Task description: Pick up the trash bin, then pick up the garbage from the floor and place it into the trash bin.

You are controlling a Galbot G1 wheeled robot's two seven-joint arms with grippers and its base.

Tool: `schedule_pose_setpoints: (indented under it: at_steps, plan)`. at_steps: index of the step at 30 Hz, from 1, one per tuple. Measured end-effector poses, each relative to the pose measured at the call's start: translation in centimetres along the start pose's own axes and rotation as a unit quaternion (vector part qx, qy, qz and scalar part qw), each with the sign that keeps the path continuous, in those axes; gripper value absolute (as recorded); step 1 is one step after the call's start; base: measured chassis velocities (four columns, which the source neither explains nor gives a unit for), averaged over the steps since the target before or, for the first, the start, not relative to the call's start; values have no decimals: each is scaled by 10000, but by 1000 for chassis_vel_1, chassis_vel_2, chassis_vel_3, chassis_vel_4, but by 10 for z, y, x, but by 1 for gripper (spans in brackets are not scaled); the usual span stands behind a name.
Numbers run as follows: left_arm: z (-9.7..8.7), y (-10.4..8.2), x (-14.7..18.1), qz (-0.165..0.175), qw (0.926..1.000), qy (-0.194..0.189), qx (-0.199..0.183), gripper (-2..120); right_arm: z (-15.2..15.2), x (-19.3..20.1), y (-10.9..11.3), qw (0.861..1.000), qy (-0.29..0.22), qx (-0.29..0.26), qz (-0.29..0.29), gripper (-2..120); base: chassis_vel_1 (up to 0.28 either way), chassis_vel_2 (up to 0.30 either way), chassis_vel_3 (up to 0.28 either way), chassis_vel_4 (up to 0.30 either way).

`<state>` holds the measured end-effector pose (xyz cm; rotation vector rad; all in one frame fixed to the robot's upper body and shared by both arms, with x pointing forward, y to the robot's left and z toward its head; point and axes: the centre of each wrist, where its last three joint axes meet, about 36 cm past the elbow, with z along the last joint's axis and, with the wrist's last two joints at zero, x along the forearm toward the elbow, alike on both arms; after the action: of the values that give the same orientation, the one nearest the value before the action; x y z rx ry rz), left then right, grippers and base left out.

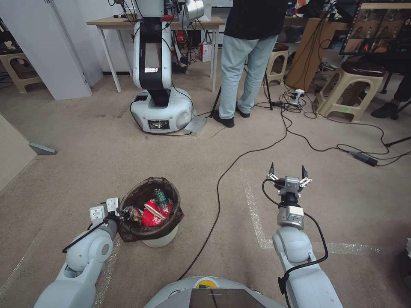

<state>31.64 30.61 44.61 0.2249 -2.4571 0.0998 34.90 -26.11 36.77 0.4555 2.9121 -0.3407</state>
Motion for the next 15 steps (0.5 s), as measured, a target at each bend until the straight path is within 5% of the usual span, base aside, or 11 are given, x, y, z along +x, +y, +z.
schedule_pose_setpoints:
  at_steps: [6,8,14,15]
  plan:
    - [-41,-13,52,106,9953,-955,-116,70,-1,-1,-1,10000,-21,10,-4,100,0,0,0,0]
    - [-63,-20,91,255,9869,-1581,-171,82,-1,-1,-2,10000,-20,17,-11,100,0,0,0,0]
    - [-73,-15,116,57,9723,-2291,-469,98,-1,0,-1,10000,-18,24,-20,100,0,0,0,0]
    - [-74,-12,117,-49,9649,-2560,-577,99,-1,0,-1,10000,-28,22,-20,100,0,0,0,0]
